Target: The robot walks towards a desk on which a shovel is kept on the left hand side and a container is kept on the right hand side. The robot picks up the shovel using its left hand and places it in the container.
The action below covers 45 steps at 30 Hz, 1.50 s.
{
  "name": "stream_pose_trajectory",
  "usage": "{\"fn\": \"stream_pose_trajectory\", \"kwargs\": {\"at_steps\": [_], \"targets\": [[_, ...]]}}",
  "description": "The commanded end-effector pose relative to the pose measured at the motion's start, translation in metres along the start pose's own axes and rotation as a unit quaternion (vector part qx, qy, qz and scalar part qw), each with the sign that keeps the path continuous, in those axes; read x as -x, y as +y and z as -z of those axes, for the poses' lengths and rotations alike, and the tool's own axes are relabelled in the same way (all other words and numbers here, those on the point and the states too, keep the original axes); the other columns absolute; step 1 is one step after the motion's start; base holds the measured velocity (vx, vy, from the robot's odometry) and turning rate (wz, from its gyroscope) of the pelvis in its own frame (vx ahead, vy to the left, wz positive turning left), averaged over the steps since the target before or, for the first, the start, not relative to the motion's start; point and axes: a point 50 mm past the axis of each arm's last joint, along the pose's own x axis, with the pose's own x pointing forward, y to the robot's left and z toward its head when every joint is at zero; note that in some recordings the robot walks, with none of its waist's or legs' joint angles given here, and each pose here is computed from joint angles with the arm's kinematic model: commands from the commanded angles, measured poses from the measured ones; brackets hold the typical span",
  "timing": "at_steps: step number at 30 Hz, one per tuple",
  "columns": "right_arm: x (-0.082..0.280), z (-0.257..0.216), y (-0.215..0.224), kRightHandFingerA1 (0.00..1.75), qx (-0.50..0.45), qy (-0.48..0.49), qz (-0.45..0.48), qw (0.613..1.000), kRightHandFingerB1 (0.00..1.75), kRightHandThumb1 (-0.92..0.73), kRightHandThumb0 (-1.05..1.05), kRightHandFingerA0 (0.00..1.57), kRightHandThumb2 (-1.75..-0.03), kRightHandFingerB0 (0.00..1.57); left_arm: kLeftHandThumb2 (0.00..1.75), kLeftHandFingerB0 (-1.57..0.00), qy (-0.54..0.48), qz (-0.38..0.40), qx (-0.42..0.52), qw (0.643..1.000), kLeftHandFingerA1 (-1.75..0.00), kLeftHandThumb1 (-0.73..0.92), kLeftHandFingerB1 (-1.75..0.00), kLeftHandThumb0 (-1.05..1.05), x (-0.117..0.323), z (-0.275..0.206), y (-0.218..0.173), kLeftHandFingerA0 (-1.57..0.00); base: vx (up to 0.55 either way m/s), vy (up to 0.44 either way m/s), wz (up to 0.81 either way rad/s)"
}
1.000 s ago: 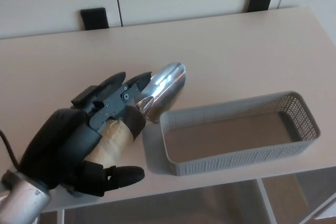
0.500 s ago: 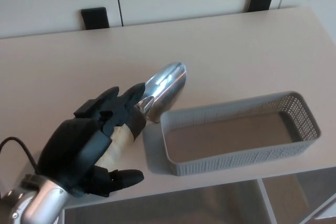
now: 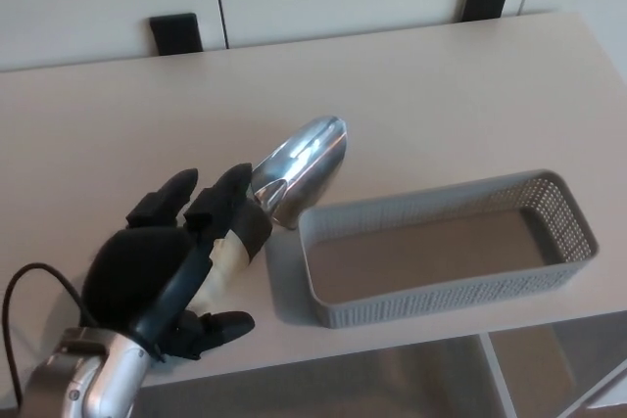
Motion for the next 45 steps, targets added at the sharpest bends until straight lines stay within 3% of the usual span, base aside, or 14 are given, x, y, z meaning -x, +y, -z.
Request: {"fn": "stream_pose_trajectory", "kwargs": {"at_steps": [1,26,32,33,40,41,45], "targets": [[0.003,0.000,-0.007,0.55,0.027,0.011,-0.002,1.000,0.49,-0.57,-0.26,0.81,-0.55,0.48,0.70,0.00,0.058,-0.065,-0.101,0.991,-0.02,0.40,-0.05,-0.66,0.000,0.014,0.001,0.00,0.00,0.000,0.00],[0.001,-0.002,-0.008,0.55,0.034,0.005,-0.009,0.999,0.50,-0.57,-0.30,0.81,-0.56,0.49,0.77,0.00,0.084,-0.045,-0.130,0.987,-0.20,0.41,-0.19,-0.59,-0.009,0.028,-0.010,0.00,0.00,0.000,0.00],[0.001,-0.002,-0.008,0.55,0.035,0.008,-0.010,0.999,0.50,-0.58,-0.29,0.81,-0.57,0.49,0.79,-0.02,0.079,-0.022,-0.078,0.994,-0.31,0.39,-0.26,-0.55,-0.018,0.023,-0.006,0.00,0.00,0.000,0.00],[0.001,-0.003,-0.008,0.55,0.036,0.008,-0.010,0.999,0.50,-0.58,-0.28,0.81,-0.57,0.49,0.75,-0.06,0.066,0.012,0.004,0.998,-0.43,0.38,-0.28,-0.59,-0.025,0.021,-0.003,-0.04,0.00,0.000,0.00],[0.001,-0.003,-0.008,0.55,0.036,0.008,-0.010,0.999,0.50,-0.58,-0.28,0.81,-0.57,0.49,0.75,-0.06,0.065,0.015,0.008,0.998,-0.43,0.38,-0.28,-0.59,-0.026,0.022,-0.002,-0.04,0.00,0.000,0.00],[0.000,-0.004,-0.008,0.55,0.039,0.006,-0.013,0.999,0.50,-0.57,-0.30,0.82,-0.57,0.49,0.75,-0.08,0.071,0.057,0.037,0.995,-0.42,0.44,-0.36,-0.69,-0.040,0.023,0.005,-0.17,0.00,0.000,0.00],[0.000,-0.005,-0.008,0.54,0.042,0.008,-0.014,0.999,0.50,-0.57,-0.29,0.81,-0.57,0.50,0.76,-0.09,0.082,0.080,0.050,0.992,-0.44,0.44,-0.36,-0.69,-0.048,0.029,0.003,-0.20,0.00,0.000,0.00]]}}
